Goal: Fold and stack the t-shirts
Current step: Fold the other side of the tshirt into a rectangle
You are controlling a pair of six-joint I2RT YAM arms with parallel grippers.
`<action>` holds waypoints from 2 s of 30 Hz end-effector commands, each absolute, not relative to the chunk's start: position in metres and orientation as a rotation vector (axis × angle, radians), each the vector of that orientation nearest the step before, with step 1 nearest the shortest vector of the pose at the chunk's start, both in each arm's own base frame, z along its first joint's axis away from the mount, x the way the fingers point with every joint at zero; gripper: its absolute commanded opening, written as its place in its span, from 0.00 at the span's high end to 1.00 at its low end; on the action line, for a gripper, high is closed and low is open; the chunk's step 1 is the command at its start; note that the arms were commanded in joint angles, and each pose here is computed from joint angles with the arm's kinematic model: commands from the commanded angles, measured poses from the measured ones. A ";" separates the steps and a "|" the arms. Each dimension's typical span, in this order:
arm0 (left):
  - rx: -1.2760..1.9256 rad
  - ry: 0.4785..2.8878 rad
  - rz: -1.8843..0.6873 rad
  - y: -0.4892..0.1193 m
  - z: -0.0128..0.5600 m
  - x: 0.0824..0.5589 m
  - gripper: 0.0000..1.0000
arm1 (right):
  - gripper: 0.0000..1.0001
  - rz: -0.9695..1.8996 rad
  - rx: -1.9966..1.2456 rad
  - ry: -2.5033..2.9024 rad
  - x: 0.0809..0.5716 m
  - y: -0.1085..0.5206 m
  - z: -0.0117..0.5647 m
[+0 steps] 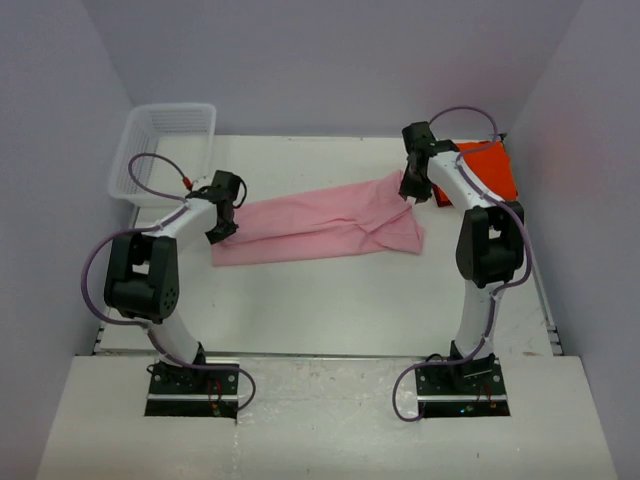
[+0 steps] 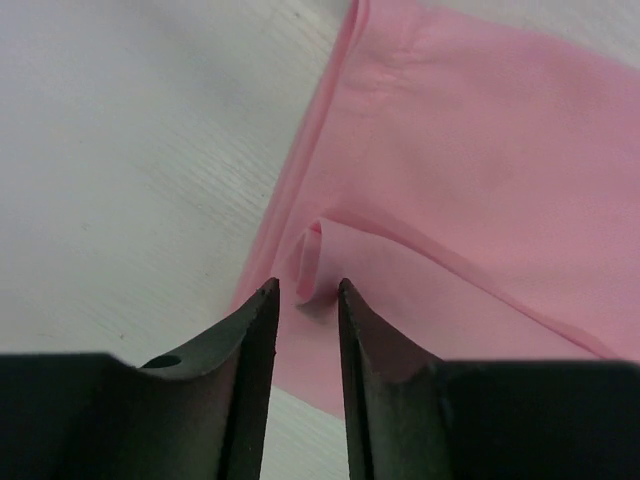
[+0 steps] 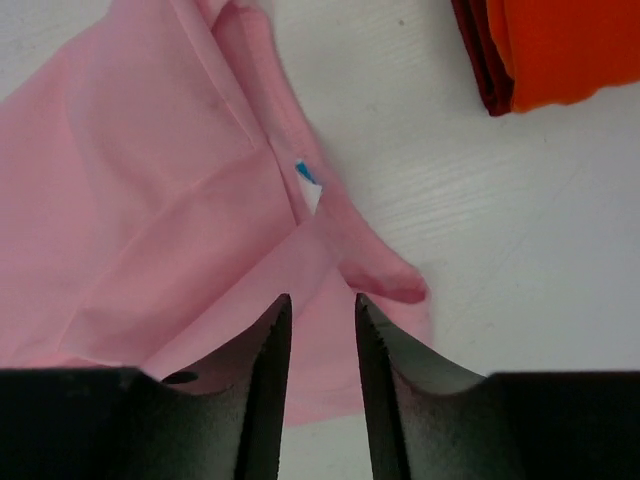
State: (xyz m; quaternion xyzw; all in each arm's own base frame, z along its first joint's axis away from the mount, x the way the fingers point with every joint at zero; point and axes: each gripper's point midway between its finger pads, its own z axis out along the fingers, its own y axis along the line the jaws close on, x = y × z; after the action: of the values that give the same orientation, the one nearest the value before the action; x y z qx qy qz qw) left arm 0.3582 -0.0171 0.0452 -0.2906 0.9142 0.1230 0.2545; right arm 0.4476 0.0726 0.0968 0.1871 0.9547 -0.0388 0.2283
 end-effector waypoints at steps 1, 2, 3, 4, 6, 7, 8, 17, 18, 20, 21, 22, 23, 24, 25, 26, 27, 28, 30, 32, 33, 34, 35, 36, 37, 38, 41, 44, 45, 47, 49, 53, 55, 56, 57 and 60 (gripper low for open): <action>-0.848 2.265 0.334 0.001 0.091 0.379 0.67 | 0.65 -0.156 0.419 2.512 0.484 0.062 0.120; -0.835 2.232 0.344 0.004 0.095 0.373 0.58 | 0.46 -0.151 0.384 2.470 0.495 0.061 0.131; -0.809 2.131 0.301 -0.001 0.128 0.373 0.51 | 0.30 -0.157 0.382 2.447 0.499 0.060 0.139; -0.800 2.019 0.322 0.004 0.150 0.376 0.31 | 0.16 -0.153 0.379 2.419 0.502 0.059 0.150; -0.723 1.926 0.291 -0.002 0.181 0.364 0.21 | 0.02 -0.139 0.352 2.367 0.507 0.060 0.172; -0.668 1.910 0.254 -0.015 0.188 0.363 0.18 | 0.01 -0.123 0.359 2.320 0.504 0.058 0.195; -0.634 1.888 0.198 -0.024 0.195 0.361 0.18 | 0.01 -0.084 0.344 2.328 0.497 0.063 0.197; -0.299 2.375 -0.374 -0.149 0.099 0.352 1.00 | 1.00 0.185 0.241 2.382 0.415 0.110 0.207; -0.300 2.417 -0.416 -0.155 0.089 0.348 1.00 | 1.00 0.202 0.238 2.383 0.410 0.112 0.207; -0.306 2.482 -0.429 -0.161 0.069 0.348 1.00 | 1.00 0.204 0.237 2.403 0.400 0.112 0.204; -0.307 2.497 -0.450 -0.165 0.064 0.347 1.00 | 1.00 0.197 0.235 2.411 0.397 0.111 0.203; -0.309 2.497 -0.455 -0.166 0.064 0.349 1.00 | 1.00 0.178 0.239 2.418 0.395 0.108 0.200; -0.312 2.504 -0.445 -0.166 0.060 0.351 1.00 | 1.00 0.172 0.227 2.412 0.393 0.106 0.202; -0.316 2.506 -0.434 -0.165 0.059 0.352 1.00 | 1.00 0.162 0.231 2.415 0.392 0.104 0.200; -0.314 2.498 -0.429 -0.165 0.062 0.355 1.00 | 1.00 0.147 0.235 2.416 0.391 0.102 0.198; -0.314 2.495 -0.428 -0.165 0.062 0.358 1.00 | 1.00 0.157 0.231 2.418 0.390 0.104 0.197; -0.313 2.494 -0.425 -0.166 0.064 0.360 1.00 | 1.00 0.167 0.229 2.424 0.389 0.105 0.195; -0.311 2.511 -0.413 -0.165 0.058 0.361 1.00 | 1.00 0.201 0.226 2.439 0.388 0.111 0.192; -0.328 2.514 -0.363 -0.158 0.055 0.365 1.00 | 1.00 0.235 0.212 2.461 0.387 0.118 0.185; -0.336 2.521 -0.350 -0.155 0.051 0.370 1.00 | 1.00 0.258 0.189 2.474 0.385 0.129 0.181; -0.341 2.526 -0.346 -0.154 0.049 0.372 1.00 | 1.00 0.263 0.168 2.489 0.385 0.135 0.176; -0.340 2.535 -0.337 -0.152 0.045 0.373 1.00 | 1.00 0.277 0.136 2.494 0.384 0.146 0.178; -0.351 2.534 -0.332 -0.148 0.045 0.375 1.00 | 1.00 0.286 0.113 2.503 0.383 0.153 0.177; -0.357 2.537 -0.327 -0.146 0.043 0.377 1.00 | 1.00 0.292 0.088 2.513 0.385 0.163 0.174; -0.368 2.543 -0.316 -0.141 0.040 0.379 1.00 | 1.00 0.301 0.074 2.520 0.385 0.169 0.173; -0.370 2.541 -0.311 -0.139 0.039 0.380 1.00 | 1.00 0.332 0.053 2.527 0.384 0.177 0.172; -0.387 2.537 -0.287 -0.130 0.039 0.386 1.00 | 1.00 0.367 0.038 2.557 0.388 0.191 0.161; -0.394 2.529 -0.267 -0.122 0.041 0.389 1.00 | 1.00 0.310 0.045 2.622 0.392 0.189 0.141; -0.392 2.526 -0.258 -0.119 0.041 0.391 1.00 | 1.00 0.299 0.040 2.638 0.392 0.189 0.137; -0.393 2.530 -0.248 -0.115 0.040 0.391 1.00 | 1.00 0.257 0.053 2.671 0.393 0.186 0.123; -0.405 2.537 -0.250 -0.112 0.038 0.391 1.00 | 1.00 0.218 0.064 2.709 0.391 0.183 0.110; -0.397 2.533 -0.262 -0.112 0.036 0.388 1.00 | 1.00 0.172 0.064 2.752 0.387 0.178 0.094; -0.396 2.540 -0.271 -0.114 0.034 0.387 1.00 | 1.00 0.165 0.070 2.767 0.384 0.177 0.088; -0.393 2.541 -0.275 -0.114 0.034 0.386 1.00 | 1.00 0.176 0.066 2.770 0.383 0.179 0.086; -0.395 2.540 -0.278 -0.115 0.034 0.387 1.00 | 0.95 0.183 0.065 2.766 0.383 0.179 0.086; -0.383 2.533 -0.294 -0.116 0.036 0.386 1.00 | 0.63 0.186 0.061 2.756 0.385 0.180 0.085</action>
State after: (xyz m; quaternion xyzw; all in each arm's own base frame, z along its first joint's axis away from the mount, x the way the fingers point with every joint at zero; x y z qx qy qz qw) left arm 0.3816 -0.1150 0.0288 -0.1573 0.9463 -0.0993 0.2643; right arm 0.3817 0.1790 0.0785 0.0217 0.9823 0.0636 0.1750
